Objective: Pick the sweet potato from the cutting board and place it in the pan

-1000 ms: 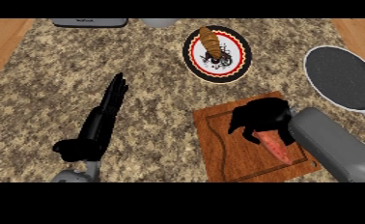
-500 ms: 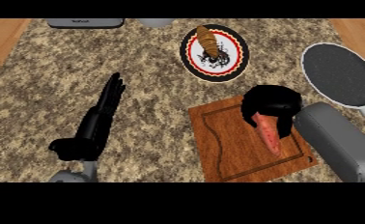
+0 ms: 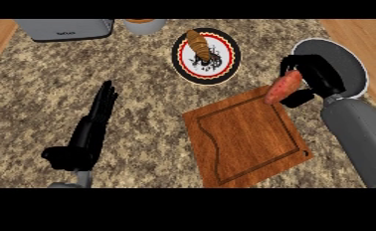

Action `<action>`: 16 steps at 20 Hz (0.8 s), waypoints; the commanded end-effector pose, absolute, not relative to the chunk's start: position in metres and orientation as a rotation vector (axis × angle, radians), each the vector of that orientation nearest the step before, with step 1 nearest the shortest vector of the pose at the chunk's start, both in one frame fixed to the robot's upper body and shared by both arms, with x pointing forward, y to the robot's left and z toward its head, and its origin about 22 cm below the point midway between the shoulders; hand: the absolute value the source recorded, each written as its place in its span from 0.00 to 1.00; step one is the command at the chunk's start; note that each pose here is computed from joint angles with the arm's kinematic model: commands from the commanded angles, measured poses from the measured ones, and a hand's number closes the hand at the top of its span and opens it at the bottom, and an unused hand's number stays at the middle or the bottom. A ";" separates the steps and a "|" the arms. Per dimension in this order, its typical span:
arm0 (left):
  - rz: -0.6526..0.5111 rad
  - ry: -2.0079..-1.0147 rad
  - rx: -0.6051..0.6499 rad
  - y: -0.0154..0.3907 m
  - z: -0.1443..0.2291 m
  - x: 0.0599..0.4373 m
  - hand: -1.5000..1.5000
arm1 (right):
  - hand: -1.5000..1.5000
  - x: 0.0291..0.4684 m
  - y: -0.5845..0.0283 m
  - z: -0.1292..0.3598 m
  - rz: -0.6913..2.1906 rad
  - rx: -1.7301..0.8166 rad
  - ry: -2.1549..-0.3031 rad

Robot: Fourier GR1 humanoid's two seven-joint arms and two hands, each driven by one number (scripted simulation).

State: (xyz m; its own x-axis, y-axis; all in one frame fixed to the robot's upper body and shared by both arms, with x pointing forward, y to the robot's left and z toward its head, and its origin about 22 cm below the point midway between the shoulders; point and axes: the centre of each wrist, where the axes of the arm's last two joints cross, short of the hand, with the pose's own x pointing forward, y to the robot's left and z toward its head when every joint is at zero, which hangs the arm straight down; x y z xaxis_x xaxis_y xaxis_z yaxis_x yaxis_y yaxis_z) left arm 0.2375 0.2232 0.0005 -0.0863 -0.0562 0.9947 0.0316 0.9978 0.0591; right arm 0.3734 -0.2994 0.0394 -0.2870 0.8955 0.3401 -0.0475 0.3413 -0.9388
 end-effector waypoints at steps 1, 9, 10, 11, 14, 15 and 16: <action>-0.050 -1.667 0.038 0.223 0.001 0.234 0.50 | 1.00 0.376 -0.287 0.055 0.744 -0.971 -1.547; -0.096 -1.689 -0.025 0.200 0.014 0.229 0.50 | 1.00 0.344 -0.272 0.079 0.383 -1.026 -1.443; -0.095 -1.664 -0.038 0.222 0.002 0.241 0.50 | 1.00 0.344 -0.282 0.105 0.361 -1.071 -1.460; -0.112 -1.682 -0.035 0.210 0.024 0.245 0.50 | 1.00 0.334 -0.301 0.089 0.325 -1.099 -1.450; -0.127 -1.692 -0.039 0.218 0.017 0.248 0.50 | 1.00 0.330 -0.310 0.085 0.246 -1.143 -1.426; -0.137 -1.697 -0.040 0.203 0.004 0.246 0.50 | 1.00 0.329 -0.328 0.091 0.241 -1.175 -1.426; -0.123 -1.701 -0.049 0.206 0.024 0.251 0.50 | 1.00 0.332 -0.340 0.087 0.259 -1.191 -1.429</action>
